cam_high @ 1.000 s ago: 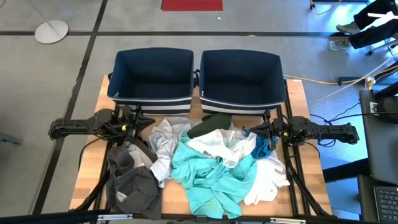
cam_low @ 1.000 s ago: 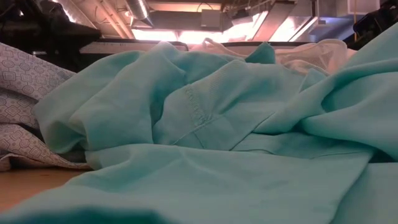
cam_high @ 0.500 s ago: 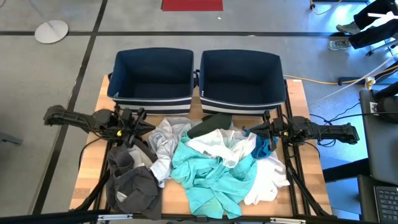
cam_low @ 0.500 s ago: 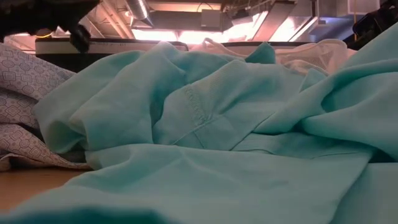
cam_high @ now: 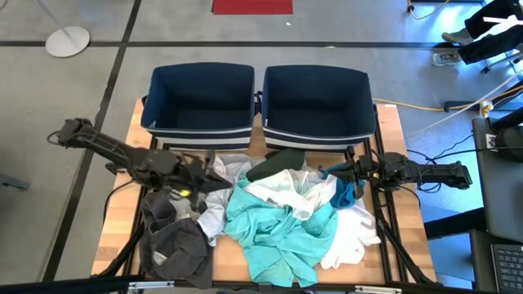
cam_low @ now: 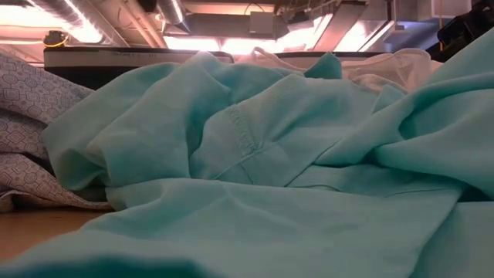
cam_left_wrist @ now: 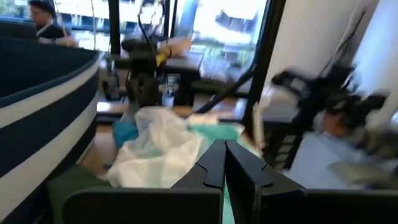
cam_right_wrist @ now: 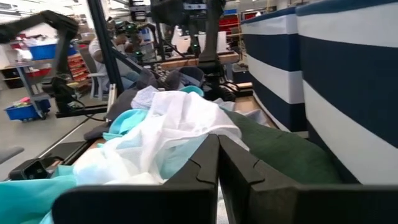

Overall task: Sort clothes
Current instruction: Put the light blue shorts into the left laundry bin

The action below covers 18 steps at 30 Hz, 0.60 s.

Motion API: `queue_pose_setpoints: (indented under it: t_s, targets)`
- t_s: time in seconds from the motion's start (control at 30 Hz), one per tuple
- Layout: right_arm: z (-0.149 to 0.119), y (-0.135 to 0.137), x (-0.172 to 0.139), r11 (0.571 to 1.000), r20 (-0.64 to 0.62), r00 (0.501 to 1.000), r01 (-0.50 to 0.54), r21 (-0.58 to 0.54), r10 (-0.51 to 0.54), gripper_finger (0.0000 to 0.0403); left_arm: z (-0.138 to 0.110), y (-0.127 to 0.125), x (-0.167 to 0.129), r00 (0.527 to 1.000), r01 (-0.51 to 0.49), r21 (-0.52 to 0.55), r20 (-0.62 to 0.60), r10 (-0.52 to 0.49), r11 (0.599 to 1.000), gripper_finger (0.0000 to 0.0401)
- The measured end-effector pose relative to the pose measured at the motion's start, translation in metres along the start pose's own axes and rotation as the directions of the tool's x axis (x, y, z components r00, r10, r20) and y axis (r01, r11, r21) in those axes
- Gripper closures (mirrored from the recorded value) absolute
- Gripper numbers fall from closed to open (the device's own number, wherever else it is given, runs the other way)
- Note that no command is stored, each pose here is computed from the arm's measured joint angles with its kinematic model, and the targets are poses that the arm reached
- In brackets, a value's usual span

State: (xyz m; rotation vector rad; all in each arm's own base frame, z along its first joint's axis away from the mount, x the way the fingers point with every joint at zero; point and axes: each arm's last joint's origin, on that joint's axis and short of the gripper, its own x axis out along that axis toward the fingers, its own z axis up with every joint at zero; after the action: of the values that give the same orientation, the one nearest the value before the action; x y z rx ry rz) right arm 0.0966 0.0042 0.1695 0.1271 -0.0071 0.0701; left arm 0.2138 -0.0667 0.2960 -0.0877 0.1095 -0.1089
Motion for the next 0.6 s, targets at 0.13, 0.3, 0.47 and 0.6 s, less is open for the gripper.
queue_pose_setpoints:
  t_s: [0.13,0.3,0.47,0.6]
  targets:
    - [0.001,0.0,0.0,1.0,0.007,1.0,-0.002,-0.002,0.002,0.0391,0.013,-0.005,0.029,0.988,-0.085,0.055,-0.122,0.092,0.995,0.0401]
    - [0.001,0.0,0.0,0.999,0.012,1.0,0.019,-0.026,-0.018,0.0391,0.019,-0.008,0.063,0.964,-0.126,0.098,-0.224,0.146,0.987,0.0401]
    - [0.003,0.0,0.0,0.999,0.039,0.999,0.022,-0.028,-0.021,0.0391,0.011,-0.01,0.085,0.956,-0.097,0.226,-0.251,0.154,0.969,0.0401]
    - [0.009,0.0,0.0,0.999,0.102,0.994,0.043,-0.027,-0.04,0.0391,0.008,-0.01,0.098,0.968,-0.077,0.348,-0.199,0.154,0.934,0.0401]
